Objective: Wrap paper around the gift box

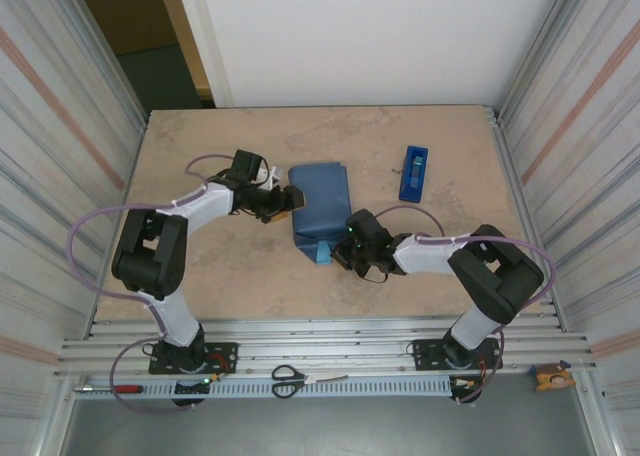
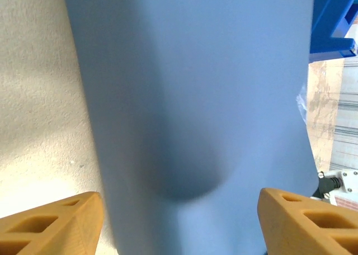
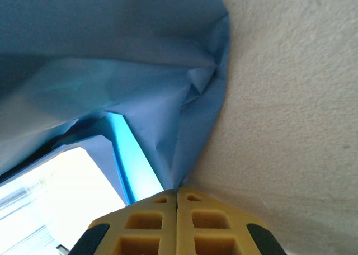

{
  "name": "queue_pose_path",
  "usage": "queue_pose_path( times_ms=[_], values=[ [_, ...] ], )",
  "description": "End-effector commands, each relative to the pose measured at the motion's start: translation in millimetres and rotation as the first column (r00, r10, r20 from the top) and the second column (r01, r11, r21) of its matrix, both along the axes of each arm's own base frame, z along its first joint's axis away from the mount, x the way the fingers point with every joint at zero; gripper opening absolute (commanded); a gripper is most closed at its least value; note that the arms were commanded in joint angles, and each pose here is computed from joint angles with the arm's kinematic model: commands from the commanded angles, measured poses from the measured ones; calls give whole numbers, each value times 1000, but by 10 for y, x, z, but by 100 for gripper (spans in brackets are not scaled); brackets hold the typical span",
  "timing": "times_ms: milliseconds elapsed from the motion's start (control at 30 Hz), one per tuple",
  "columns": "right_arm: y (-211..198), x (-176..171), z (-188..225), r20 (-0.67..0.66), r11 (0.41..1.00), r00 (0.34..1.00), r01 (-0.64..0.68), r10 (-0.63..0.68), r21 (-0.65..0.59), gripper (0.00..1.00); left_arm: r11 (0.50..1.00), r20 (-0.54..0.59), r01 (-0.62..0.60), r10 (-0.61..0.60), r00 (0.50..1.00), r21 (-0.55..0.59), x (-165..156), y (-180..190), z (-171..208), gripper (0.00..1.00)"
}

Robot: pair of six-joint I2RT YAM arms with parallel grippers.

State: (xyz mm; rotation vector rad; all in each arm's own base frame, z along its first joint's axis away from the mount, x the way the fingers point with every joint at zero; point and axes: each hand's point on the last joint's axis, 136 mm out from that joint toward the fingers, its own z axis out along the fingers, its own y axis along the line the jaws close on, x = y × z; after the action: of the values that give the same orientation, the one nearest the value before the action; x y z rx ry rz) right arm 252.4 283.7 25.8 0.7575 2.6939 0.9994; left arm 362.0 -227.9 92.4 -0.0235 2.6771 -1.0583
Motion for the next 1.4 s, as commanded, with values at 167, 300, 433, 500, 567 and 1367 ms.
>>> queue_pose_path(
  times_ms=[167, 300, 433, 500, 567, 1367],
  values=[
    [36, 137, 301, 84, 999, 996, -10, 6, 40, 4, 990, 264, 97, -122, 957, 104, -26, 155, 321, 74],
    [48, 199, 365, 98, 997, 995, -7, -1, 72, 4, 950, 473, 203, -296, 830, 237, -115, 88, 428, 73],
    [53, 272, 411, 108, 995, 994, -2, -9, 97, 4, 856, 620, 311, -514, 593, 413, -292, -107, 511, 73],
    [68, 304, 447, 113, 993, 993, 0, -13, 115, 4, 790, 639, 309, -611, 468, 529, -363, -174, 513, 76],
    [90, 324, 482, 118, 991, 993, -2, -14, 134, 4, 730, 630, 331, -683, 369, 597, -458, -218, 463, 78],
    [123, 443, 629, 136, 978, 990, 12, -41, 208, 3, 357, 366, 149, -930, -40, 922, -606, -486, -16, 99]
  ],
)
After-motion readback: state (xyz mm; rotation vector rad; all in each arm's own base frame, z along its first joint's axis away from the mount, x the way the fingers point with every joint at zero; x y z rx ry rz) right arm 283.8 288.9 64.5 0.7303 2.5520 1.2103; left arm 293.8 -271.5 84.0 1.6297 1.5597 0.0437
